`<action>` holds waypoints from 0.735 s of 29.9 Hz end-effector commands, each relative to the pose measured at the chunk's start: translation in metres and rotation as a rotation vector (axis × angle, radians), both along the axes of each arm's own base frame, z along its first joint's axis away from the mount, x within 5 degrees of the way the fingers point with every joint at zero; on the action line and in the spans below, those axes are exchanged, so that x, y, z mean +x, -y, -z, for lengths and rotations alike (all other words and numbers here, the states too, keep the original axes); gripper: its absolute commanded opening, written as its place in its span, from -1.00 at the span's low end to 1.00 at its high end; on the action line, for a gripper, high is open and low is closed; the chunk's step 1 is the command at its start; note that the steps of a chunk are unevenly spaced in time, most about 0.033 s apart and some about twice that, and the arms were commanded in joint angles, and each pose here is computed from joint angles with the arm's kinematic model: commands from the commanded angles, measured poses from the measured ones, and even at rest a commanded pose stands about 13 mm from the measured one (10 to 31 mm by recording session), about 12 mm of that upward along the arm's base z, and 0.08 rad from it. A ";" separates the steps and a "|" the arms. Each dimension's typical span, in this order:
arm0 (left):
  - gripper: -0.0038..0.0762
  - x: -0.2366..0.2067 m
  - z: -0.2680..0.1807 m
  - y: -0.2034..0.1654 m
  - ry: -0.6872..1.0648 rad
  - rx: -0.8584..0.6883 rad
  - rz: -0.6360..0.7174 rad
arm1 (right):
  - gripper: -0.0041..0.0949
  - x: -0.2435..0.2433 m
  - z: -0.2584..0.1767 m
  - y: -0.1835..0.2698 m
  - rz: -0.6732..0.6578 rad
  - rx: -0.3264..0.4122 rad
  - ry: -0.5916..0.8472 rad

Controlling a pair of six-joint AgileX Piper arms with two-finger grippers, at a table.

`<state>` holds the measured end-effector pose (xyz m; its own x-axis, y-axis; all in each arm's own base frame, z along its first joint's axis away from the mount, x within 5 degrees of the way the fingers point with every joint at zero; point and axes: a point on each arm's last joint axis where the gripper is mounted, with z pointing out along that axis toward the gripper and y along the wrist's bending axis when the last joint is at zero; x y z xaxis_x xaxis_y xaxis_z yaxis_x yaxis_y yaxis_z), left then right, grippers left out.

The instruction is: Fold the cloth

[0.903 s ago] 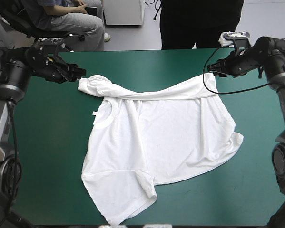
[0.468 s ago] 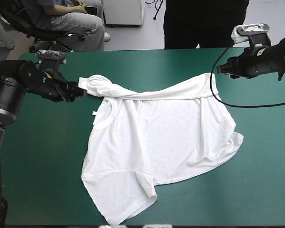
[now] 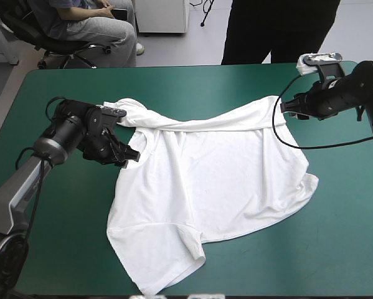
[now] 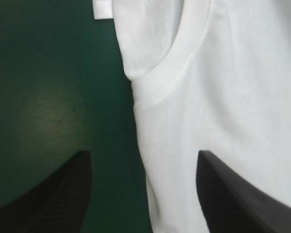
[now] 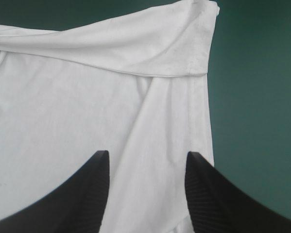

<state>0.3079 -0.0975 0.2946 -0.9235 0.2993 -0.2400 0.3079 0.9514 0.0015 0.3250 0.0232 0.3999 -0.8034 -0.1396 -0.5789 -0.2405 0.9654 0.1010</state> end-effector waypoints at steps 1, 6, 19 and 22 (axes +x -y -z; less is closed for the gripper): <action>0.24 0.007 0.000 0.004 0.035 -0.014 -0.006 | -0.01 -0.008 -0.018 0.003 0.013 0.007 0.091; 0.23 0.025 0.034 0.010 -0.032 0.002 -0.008 | -0.03 -0.008 -0.018 0.003 0.014 0.004 0.093; -0.93 0.031 0.069 0.014 -0.181 0.026 -0.021 | -0.15 -0.008 -0.018 0.005 0.016 -0.025 0.094; -0.94 0.028 0.068 0.004 -0.211 0.119 -0.031 | -0.18 -0.008 -0.018 0.006 0.018 -0.035 0.094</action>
<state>0.3392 -0.1111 0.2101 -0.9593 0.2819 -0.0182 0.2824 0.9588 -0.0312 0.3251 0.0208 0.3955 -0.8108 -0.1517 -0.5654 -0.2339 0.9693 0.0754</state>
